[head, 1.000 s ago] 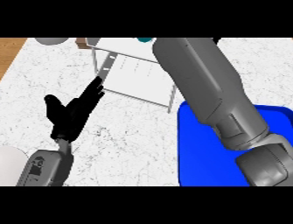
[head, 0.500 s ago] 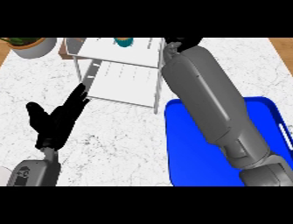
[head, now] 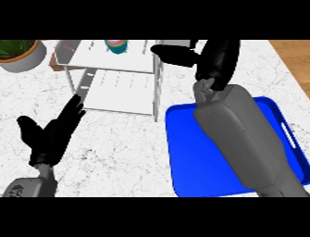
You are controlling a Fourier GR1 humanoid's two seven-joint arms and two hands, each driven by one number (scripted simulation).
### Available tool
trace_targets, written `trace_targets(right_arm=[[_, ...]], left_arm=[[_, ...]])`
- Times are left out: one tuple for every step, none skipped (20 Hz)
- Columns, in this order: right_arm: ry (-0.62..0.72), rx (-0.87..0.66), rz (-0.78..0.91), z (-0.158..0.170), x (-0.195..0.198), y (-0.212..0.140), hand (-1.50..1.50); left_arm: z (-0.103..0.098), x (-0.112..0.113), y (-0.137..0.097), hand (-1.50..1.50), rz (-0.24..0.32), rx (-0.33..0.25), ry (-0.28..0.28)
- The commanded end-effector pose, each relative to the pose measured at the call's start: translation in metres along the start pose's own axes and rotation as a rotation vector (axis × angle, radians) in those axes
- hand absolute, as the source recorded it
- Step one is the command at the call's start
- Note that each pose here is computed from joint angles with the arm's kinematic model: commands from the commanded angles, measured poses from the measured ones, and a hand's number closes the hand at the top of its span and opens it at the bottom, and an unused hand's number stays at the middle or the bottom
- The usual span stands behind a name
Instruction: Pick the cupcake from the tray and place it in the tiered basket
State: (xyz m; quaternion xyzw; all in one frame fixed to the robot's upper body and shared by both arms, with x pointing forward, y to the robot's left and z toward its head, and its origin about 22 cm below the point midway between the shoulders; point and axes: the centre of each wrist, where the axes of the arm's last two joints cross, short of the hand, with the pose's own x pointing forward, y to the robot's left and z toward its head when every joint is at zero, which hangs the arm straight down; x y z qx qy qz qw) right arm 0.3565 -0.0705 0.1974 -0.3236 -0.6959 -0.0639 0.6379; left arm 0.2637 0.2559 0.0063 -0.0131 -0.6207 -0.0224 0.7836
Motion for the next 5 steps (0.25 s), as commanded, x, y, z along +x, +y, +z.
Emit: trace_targets(right_arm=[[0.0,0.039,0.035,0.013,-0.013,-0.042,-1.5],[-0.012,0.051,0.019,0.021,-0.011,-0.054,-1.5],[0.0,0.044,0.033,0.024,-0.018,-0.064,-1.5],[-0.022,0.051,0.029,0.026,-0.017,-0.077,-1.5],[-0.03,0.028,0.041,0.026,-0.022,-0.095,-1.5]], left_arm=[[0.003,0.0,0.005,0.0,0.012,0.023,0.002],[0.0,0.007,0.001,0.0,0.011,0.017,-0.007],[0.007,-0.005,-0.001,0.0,0.024,0.031,0.0],[0.006,-0.002,0.0,0.0,0.002,0.032,0.011],[0.005,0.003,0.003,0.0,0.003,0.035,-0.009]])
